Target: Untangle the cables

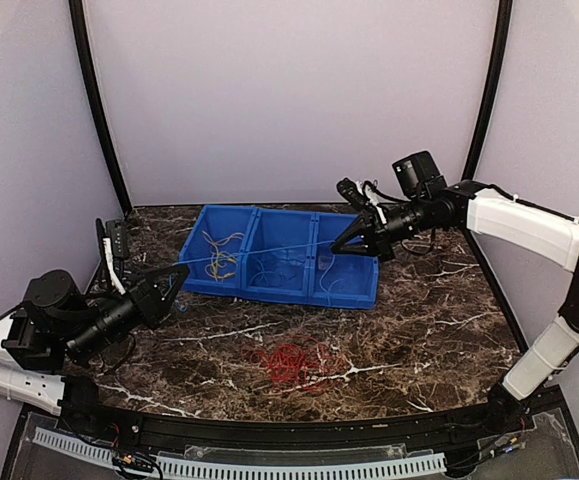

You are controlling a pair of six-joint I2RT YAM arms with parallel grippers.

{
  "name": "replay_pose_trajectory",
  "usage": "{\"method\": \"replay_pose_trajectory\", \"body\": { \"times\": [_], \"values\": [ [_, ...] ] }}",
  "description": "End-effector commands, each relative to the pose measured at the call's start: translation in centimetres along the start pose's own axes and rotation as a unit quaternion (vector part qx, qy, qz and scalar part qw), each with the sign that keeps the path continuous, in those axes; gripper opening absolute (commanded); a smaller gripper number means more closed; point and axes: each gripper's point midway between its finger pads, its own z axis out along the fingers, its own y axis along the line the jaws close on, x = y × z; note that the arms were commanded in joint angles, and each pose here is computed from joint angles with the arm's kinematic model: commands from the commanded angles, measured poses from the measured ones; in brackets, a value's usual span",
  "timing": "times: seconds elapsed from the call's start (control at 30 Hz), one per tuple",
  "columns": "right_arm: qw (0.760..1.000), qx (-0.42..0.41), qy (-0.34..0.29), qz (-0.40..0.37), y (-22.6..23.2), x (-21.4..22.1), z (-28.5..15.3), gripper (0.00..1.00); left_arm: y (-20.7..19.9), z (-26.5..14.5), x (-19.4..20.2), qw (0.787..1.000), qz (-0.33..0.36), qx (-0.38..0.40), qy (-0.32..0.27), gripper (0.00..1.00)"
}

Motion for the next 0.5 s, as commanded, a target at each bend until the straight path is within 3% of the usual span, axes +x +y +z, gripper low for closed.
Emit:
{"method": "replay_pose_trajectory", "body": {
  "times": [0.0,0.2,0.33,0.37,0.47],
  "values": [
    [0.999,0.048,0.009,0.003,-2.7,0.1,0.0,0.00,2.1,-1.2,-0.8,0.999,-0.015,-0.034,-0.023,0.00],
    [0.999,0.032,-0.018,-0.005,-3.2,-2.2,1.7,0.00,-0.7,0.7,-1.5,0.999,0.010,-0.005,-0.038,0.00],
    [0.999,0.009,-0.037,-0.008,-4.2,-4.2,3.5,0.00,-3.9,5.6,-2.0,0.994,0.098,-0.037,-0.038,0.00],
    [0.999,0.008,-0.042,0.000,-4.7,-4.7,4.0,0.00,-5.0,6.2,-4.0,0.993,0.098,-0.040,-0.056,0.00],
    [0.999,0.023,-0.046,-0.006,-7.1,-5.7,5.1,0.00,-4.8,10.0,-4.0,0.996,0.061,-0.063,-0.026,0.00]
  ]
}}
